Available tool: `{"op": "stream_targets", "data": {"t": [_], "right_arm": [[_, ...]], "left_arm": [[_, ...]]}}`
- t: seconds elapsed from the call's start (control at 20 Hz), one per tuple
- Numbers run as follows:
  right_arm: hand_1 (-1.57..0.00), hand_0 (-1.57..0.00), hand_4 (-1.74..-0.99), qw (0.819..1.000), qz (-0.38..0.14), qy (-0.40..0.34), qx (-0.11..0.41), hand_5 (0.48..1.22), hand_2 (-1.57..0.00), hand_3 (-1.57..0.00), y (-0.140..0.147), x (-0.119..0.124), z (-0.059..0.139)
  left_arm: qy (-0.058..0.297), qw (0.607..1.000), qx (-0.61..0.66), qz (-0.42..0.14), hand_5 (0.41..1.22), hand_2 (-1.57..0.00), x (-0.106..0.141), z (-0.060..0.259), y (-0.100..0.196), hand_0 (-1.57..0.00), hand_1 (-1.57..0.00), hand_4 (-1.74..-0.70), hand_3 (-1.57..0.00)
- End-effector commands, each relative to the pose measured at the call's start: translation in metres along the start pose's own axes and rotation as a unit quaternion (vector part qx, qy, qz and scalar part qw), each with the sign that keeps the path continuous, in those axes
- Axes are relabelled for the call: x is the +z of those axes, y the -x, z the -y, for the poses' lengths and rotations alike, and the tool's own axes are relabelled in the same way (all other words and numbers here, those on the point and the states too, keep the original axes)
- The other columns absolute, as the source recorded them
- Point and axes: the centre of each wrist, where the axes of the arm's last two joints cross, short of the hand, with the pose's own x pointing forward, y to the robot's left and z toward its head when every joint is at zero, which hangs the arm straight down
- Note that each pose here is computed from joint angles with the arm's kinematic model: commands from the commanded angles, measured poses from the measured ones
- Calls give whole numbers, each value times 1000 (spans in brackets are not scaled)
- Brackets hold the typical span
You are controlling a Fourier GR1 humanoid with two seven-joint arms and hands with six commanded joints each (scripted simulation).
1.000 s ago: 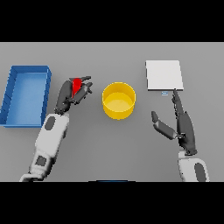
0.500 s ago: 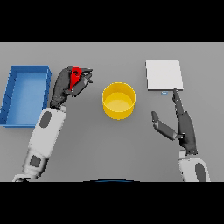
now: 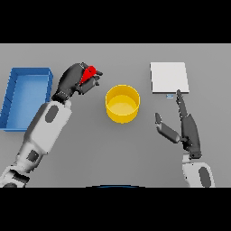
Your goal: Pick up the red beaker and tilt it to pour out 1 green nut into yellow bowl. Pick up the yellow bowl and place it on the metallic measuring scale.
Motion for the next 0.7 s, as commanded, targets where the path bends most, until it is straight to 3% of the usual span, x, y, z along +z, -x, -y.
{"op": "stream_targets", "data": {"t": [0.0, 0.2, 0.45, 0.55, 0.6, 0.65], "right_arm": [[1, 1, -1254, 1000, -1, -1, -2, 683, 1, 1, 1, 2, 1], [1, 1, -1256, 1000, -3, -4, -6, 690, 1, 1, 0, 5, 1], [1, 1, -1274, 1000, -2, -4, -9, 704, 1, 1, 0, 5, 0], [1, 1, -1284, 1000, -1, -5, -11, 705, 1, 1, -1, 8, 0], [1, 1, -1283, 1000, -10, -3, -14, 702, 1, 1, 4, 5, 1], [1, 1, -1285, 1000, -6, -2, -20, 697, 1, 1, 6, 7, 0]], "left_arm": [[5, 999, -35, 0, 1128, -1568, -3, 1, -5, -1568, -1568, -1737, -1567], [34, 980, -197, 17, 1127, -1570, -6, 8, -20, -1570, -1570, -1739, -1569], [56, 937, -341, 41, 1190, -1571, -18, 6, -38, -1571, -1571, -1740, -1570], [71, 918, -386, 57, 1201, -1571, -22, 3, -43, -1571, -1571, -1649, -1571], [82, 906, -409, 65, 1205, -1571, -22, 5, -47, -1571, -1571, -1666, -1571], [96, 892, -436, 70, 1208, -1571, -24, 5, -51, -1571, -1571, -1677, -1470]]}}
